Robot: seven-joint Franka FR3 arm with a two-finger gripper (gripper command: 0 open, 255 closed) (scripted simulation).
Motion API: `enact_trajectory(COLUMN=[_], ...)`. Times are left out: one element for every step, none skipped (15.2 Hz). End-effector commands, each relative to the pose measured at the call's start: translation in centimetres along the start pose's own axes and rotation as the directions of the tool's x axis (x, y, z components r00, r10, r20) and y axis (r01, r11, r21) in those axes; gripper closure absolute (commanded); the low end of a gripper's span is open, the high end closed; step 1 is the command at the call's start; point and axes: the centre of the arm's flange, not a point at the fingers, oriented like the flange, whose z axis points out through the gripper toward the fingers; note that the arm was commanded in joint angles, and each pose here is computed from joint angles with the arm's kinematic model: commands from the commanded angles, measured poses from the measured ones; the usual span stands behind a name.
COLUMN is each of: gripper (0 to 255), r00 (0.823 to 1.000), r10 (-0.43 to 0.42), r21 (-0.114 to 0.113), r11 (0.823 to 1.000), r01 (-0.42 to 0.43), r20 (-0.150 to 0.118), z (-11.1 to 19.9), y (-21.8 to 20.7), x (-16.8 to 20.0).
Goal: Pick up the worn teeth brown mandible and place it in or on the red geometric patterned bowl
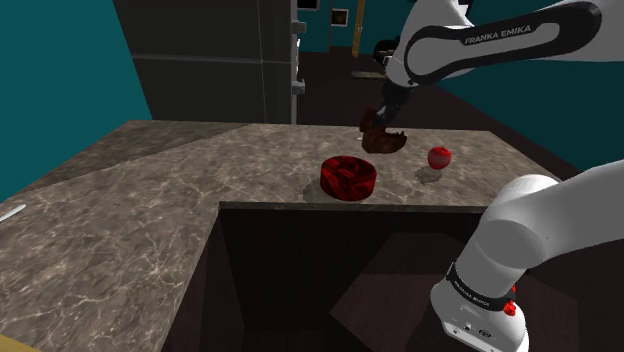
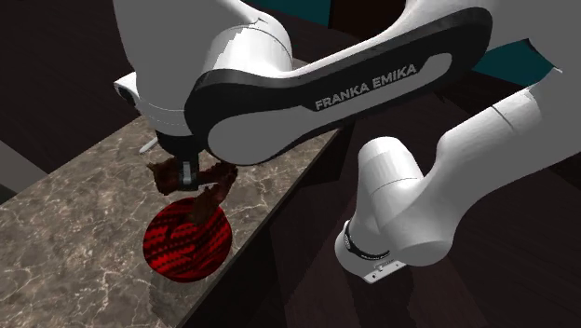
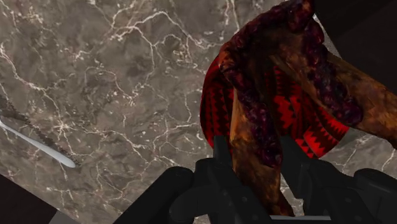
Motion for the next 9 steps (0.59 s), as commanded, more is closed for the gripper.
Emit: enact_trajectory(gripper=[255, 255, 255, 255, 255, 255, 255, 255, 255], r00=[1.0, 1.0, 1.0, 1.0, 1.0, 1.0, 1.0, 1.0, 1.0], r10=[0.0, 0.0, 0.0, 0.0, 0.0, 0.0, 0.0, 0.0, 0.0], r21=[0.001, 0.001, 0.001, 0.001, 0.001, 0.001, 0.001, 0.001, 0.001], r11=[1.0, 1.0, 1.0, 1.0, 1.0, 1.0, 1.0, 1.0, 1.0], r01=[0.0, 0.0, 0.0, 0.0, 0.0, 0.0, 0.0, 0.0, 0.0], r20=[-0.001, -0.001, -0.001, -0.001, -0.001, -0.001, -0.001, -0.001, -0.001], z=[0.3, 0.5, 0.8, 1.1, 1.6, 2.1, 2.6, 3.1, 3.6], y=[-1.8, -2.6, -3.3, -4.3, -4.3, -4.4, -4.4, -4.4, -4.5], x=[2.1, 3.2, 4.2, 5.4, 5.3, 5.2, 5.1, 4.9, 4.8])
